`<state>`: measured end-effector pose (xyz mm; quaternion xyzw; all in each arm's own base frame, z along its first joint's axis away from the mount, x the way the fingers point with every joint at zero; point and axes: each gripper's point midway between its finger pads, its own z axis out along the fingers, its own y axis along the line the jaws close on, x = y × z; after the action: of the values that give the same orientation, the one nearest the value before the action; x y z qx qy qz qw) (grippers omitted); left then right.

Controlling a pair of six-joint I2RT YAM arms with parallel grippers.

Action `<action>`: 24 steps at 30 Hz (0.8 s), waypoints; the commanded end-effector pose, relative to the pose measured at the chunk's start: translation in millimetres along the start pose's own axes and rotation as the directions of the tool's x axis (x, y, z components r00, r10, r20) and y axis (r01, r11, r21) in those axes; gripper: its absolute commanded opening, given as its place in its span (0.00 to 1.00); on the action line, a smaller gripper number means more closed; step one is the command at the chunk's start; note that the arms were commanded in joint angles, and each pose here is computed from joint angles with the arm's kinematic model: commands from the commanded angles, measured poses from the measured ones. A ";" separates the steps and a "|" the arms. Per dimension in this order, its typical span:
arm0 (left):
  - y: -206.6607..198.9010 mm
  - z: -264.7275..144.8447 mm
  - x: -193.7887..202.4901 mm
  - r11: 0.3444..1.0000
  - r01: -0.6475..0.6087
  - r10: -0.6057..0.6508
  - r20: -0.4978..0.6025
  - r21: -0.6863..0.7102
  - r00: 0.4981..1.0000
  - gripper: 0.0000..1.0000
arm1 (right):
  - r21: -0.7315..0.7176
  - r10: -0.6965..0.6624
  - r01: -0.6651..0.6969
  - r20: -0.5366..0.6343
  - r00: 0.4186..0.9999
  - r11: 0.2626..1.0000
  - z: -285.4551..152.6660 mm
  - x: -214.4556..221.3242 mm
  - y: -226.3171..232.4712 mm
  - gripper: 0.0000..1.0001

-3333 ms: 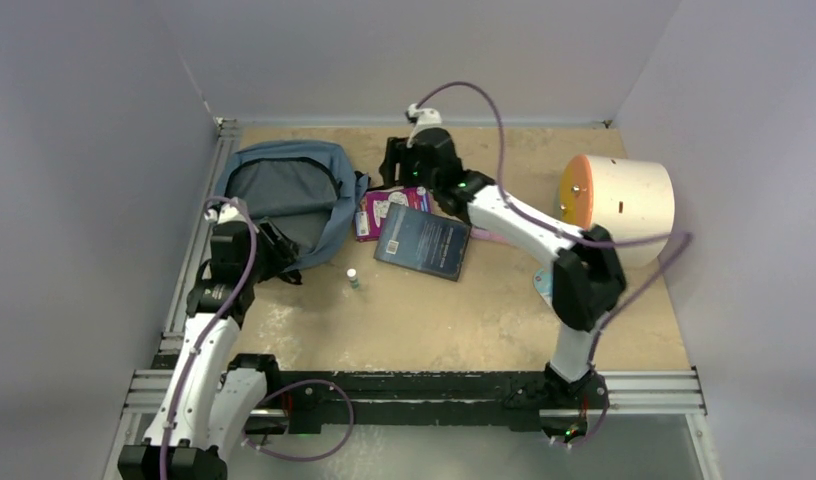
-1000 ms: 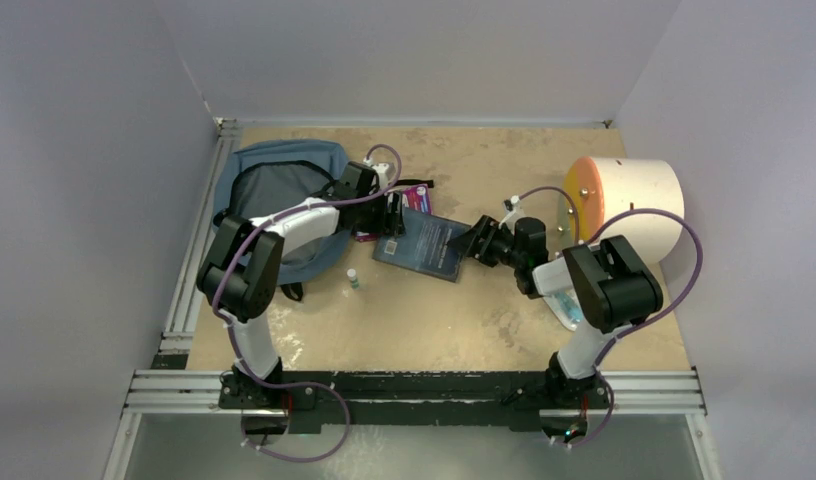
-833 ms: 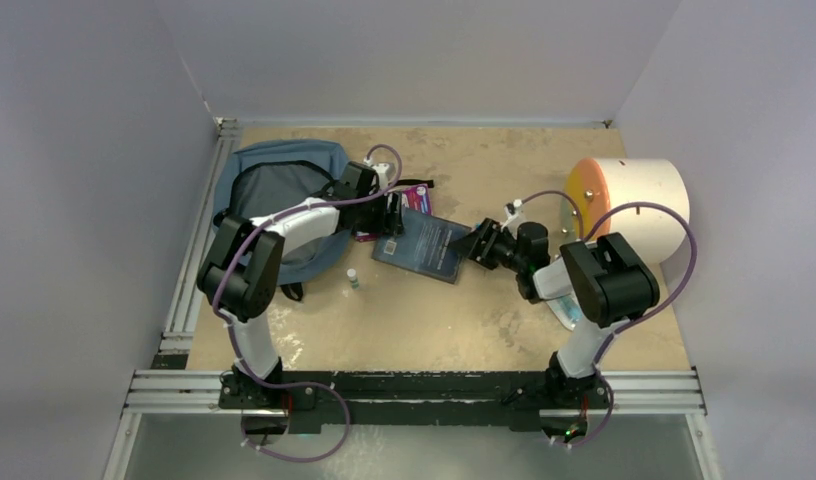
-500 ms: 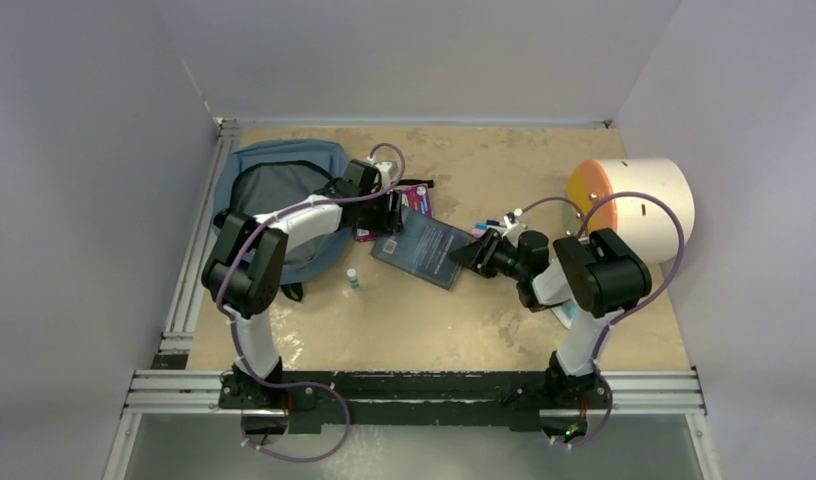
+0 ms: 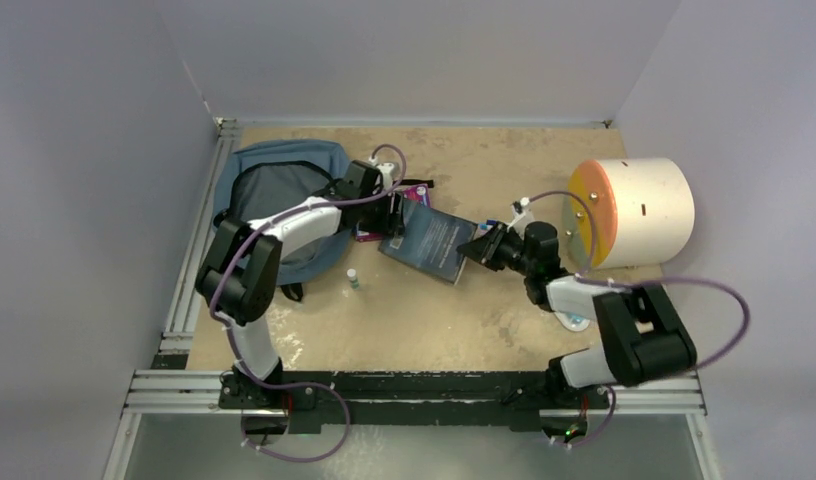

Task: Pack the student bag
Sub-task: Pick up the book from the center of the board.

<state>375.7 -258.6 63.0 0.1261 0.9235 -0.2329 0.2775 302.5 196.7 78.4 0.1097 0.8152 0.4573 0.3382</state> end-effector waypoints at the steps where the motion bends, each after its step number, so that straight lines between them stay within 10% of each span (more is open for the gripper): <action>1: -31.0 -65.1 -52.1 0.997 -0.070 0.061 0.190 0.039 0.980 0.59 | 0.062 -0.242 0.234 0.204 0.949 0.970 -17.2 -66.5 42.5 0.00; 11: -99.8 -212.0 -95.8 0.863 -0.497 0.342 0.620 0.089 0.706 0.75 | 0.087 -0.625 0.641 0.355 0.696 0.763 -56.5 -80.5 167.2 0.00; 18: -123.8 -259.2 -53.2 0.530 -0.846 0.599 0.735 -0.064 0.319 0.75 | 0.036 -0.795 0.846 0.364 0.485 0.533 -83.2 -75.3 206.2 0.00; 24: -136.9 -268.4 -25.7 0.327 -0.941 0.633 0.760 -0.093 0.145 0.75 | 0.011 -0.868 0.956 0.422 0.262 0.294 -111.9 -63.9 226.9 0.00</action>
<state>248.3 -234.4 305.9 0.4785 0.5656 -0.2662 0.6167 264.9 213.7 250.4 -0.2624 0.7172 0.2575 0.5920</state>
